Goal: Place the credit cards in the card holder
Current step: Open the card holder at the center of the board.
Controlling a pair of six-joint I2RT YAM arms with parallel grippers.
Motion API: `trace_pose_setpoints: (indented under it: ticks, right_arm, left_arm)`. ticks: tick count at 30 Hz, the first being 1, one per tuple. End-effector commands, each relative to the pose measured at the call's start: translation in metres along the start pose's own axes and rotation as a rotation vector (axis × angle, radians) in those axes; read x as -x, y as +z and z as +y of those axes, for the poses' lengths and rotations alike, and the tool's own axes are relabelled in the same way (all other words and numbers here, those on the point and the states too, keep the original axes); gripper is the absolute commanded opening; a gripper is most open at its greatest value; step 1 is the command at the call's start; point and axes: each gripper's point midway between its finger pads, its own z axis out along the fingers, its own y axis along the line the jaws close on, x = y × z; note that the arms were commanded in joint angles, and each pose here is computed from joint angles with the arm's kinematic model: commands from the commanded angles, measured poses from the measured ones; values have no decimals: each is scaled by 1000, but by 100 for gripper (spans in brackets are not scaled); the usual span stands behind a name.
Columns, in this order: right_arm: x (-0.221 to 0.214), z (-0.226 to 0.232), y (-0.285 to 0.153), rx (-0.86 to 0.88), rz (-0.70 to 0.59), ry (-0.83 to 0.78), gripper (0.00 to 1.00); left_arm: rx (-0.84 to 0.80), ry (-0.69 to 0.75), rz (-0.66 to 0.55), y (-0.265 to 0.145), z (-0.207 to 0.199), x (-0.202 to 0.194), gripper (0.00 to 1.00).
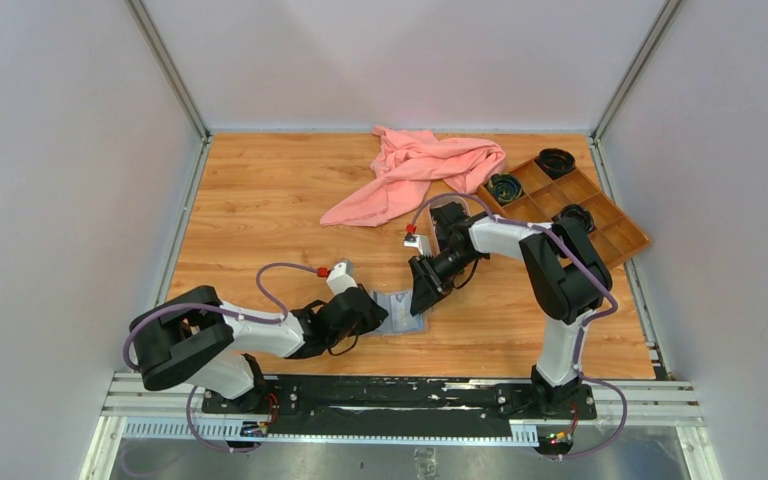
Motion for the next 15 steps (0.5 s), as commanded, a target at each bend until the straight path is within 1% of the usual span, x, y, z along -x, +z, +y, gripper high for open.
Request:
trace_pose_setpoints:
  ticks: [1, 4, 9, 15]
  right_arm:
    - [3, -7, 3, -24, 11, 34, 46]
    - [2, -13, 4, -50, 14, 44, 46]
    - [5, -7, 6, -1, 7, 57, 46]
    - [17, 27, 5, 204, -19, 60, 43]
  left_arm:
    - [85, 53, 24, 2, 24, -7, 8]
    - [84, 54, 25, 2, 24, -7, 8]
    - [69, 66, 39, 2, 19, -9, 9]
    - [18, 97, 67, 0, 3, -11, 13]
